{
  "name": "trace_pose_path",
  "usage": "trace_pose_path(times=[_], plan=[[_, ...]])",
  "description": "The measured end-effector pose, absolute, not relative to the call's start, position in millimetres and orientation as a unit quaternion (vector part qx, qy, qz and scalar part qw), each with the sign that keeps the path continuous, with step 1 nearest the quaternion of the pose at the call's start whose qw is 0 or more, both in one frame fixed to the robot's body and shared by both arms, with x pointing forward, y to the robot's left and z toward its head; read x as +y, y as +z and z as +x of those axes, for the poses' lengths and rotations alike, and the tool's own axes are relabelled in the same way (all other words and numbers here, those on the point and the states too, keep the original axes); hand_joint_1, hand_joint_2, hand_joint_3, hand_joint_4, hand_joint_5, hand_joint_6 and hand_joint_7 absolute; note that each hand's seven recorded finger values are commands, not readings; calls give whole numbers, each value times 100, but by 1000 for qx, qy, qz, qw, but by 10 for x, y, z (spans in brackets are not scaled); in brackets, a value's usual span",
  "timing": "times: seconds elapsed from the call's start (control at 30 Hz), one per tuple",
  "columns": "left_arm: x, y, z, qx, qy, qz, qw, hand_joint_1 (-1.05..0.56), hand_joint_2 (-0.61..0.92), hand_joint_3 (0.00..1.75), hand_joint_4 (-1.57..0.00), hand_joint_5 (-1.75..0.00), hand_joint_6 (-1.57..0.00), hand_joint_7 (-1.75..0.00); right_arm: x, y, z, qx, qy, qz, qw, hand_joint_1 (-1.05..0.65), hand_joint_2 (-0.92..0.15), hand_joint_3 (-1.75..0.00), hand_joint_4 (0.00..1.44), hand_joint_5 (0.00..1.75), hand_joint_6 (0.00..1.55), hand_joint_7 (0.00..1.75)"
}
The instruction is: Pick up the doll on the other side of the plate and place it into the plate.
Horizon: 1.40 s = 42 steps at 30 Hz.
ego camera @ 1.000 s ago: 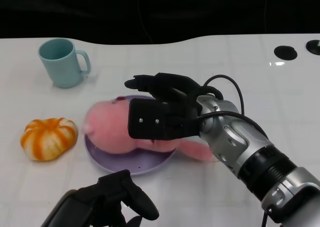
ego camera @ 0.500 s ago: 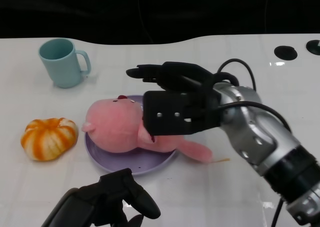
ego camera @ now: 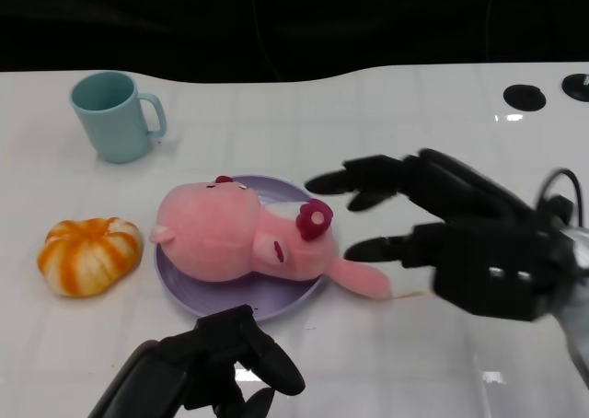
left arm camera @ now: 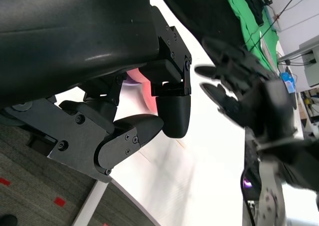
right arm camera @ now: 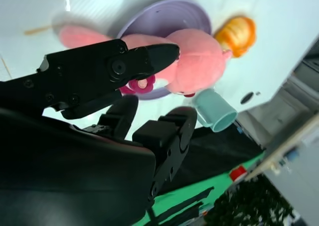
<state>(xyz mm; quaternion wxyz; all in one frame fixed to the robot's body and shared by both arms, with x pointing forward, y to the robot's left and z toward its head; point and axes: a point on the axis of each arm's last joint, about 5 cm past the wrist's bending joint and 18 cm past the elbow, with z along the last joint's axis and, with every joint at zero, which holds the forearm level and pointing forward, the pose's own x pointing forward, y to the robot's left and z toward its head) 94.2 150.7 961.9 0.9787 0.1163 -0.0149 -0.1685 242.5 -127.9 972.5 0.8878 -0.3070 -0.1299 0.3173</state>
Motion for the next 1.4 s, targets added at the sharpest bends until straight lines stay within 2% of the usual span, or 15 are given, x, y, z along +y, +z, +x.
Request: trace_pose_path(times=[0.07,0.13,0.27,0.3,0.33,0.37,0.4,0.53,0.67,0.87,1.0,1.13,1.4], plan=[[1499,9619,944,-15,-169,115,979,-22,61,101,-67,-175,-69,-139,-1386,9696,2337,-126,305,-285,900,-26,-92,-5,61,116,86,34],[1498,9619,944,-15,-168,115,979,-22,61,101,-67,-175,-69,-139,-1491,9688,2247,-122,292,-274,908,-20,-92,-6,63,123,84,49],[1501,9618,941,-14,-167,116,979,-23,61,101,-66,-175,-69,-139,-1649,9673,2097,-115,274,-273,915,-6,-90,-14,72,127,85,73],[1503,9616,939,-13,-166,115,979,-23,61,101,-66,-175,-69,-139,-1678,9660,2059,-112,271,-269,917,-3,-85,-24,73,128,84,79],[1504,9615,937,-12,-166,114,979,-22,62,101,-67,-175,-69,-139,-1702,9643,2029,-108,269,-262,921,1,-71,-56,73,134,82,88],[1506,9612,934,-11,-166,113,980,-21,61,101,-67,-175,-69,-139,-1730,9627,1992,-104,267,-254,924,2,-62,-75,73,138,81,94],[1509,9608,929,-10,-165,113,980,-21,61,101,-67,-175,-69,-138,-1751,9613,1958,-100,268,-248,926,3,-56,-87,74,141,81,98],[1526,9593,908,-9,-162,112,980,-21,61,101,-69,-174,-69,-137,-1811,9612,1821,-83,274,-240,927,10,-43,-116,79,145,82,113],[1550,9582,880,-10,-158,113,981,-20,59,102,-70,-171,-69,-135,-1823,9694,1661,-76,271,-243,928,17,-35,-131,86,143,85,114],[1609,9570,871,-15,-149,114,982,-18,62,98,-68,-172,-67,-136,-1798,9727,1557,-59,262,-242,932,17,-32,-137,87,154,86,122],[1643,9555,867,-8,-149,117,982,-18,65,94,-68,-173,-66,-136,-1771,9652,1573,-45,260,-245,933,14,-32,-139,83,165,82,132],[1658,9534,867,-11,-151,115,982,-19,66,92,-68,-173,-66,-135,-1772,9563,1604,-30,259,-258,930,8,-29,-142,84,173,79,138],[1662,9513,882,-16,-153,117,981,-19,68,90,-69,-174,-67,-136,-1770,9508,1645,-34,262,-298,917,1,-30,-137,91,175,79,139]])
